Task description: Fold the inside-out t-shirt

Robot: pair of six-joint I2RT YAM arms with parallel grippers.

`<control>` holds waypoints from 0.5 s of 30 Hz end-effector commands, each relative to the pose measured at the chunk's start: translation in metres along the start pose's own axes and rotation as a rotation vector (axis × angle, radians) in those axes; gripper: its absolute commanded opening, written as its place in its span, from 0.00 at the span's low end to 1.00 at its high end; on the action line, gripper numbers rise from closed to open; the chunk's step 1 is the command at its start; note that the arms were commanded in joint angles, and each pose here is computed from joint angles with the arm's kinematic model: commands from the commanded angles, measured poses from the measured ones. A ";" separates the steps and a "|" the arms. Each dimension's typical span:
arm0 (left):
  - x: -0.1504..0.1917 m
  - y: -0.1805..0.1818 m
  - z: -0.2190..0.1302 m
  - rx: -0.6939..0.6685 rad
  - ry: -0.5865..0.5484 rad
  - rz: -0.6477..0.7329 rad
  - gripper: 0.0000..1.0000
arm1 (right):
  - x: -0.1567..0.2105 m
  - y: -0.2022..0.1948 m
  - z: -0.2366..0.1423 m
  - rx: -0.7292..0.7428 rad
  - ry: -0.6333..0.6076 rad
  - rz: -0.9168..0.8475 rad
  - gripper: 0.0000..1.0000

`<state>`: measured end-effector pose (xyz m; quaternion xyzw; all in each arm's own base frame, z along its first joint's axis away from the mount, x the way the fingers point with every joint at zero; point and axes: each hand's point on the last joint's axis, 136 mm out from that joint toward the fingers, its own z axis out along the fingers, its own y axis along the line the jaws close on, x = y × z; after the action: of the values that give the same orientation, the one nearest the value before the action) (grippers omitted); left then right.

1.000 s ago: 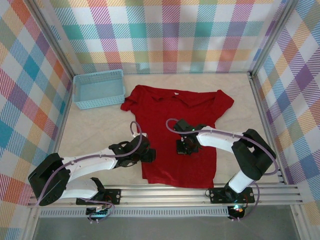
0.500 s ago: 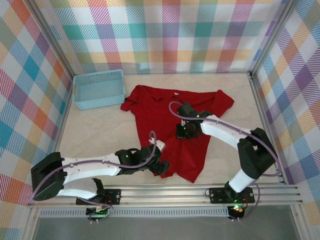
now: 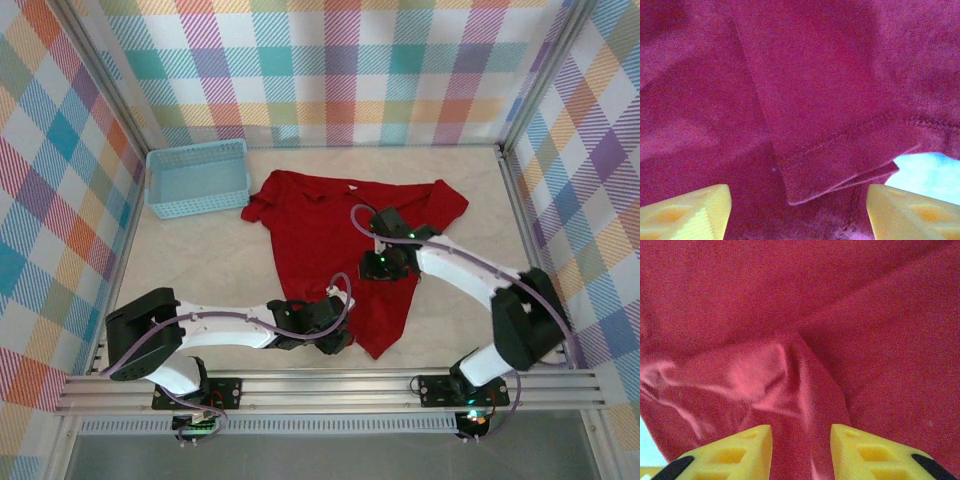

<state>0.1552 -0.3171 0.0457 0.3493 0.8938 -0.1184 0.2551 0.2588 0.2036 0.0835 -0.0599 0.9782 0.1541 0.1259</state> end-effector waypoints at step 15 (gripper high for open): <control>-0.034 0.017 0.011 -0.050 -0.102 -0.138 0.25 | 0.151 -0.010 -0.011 0.009 0.179 0.085 0.49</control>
<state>0.1815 -0.3253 0.0440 0.3079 0.9023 -0.1040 0.2833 0.1322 0.1859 0.0555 -0.0624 0.9855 0.1494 0.0508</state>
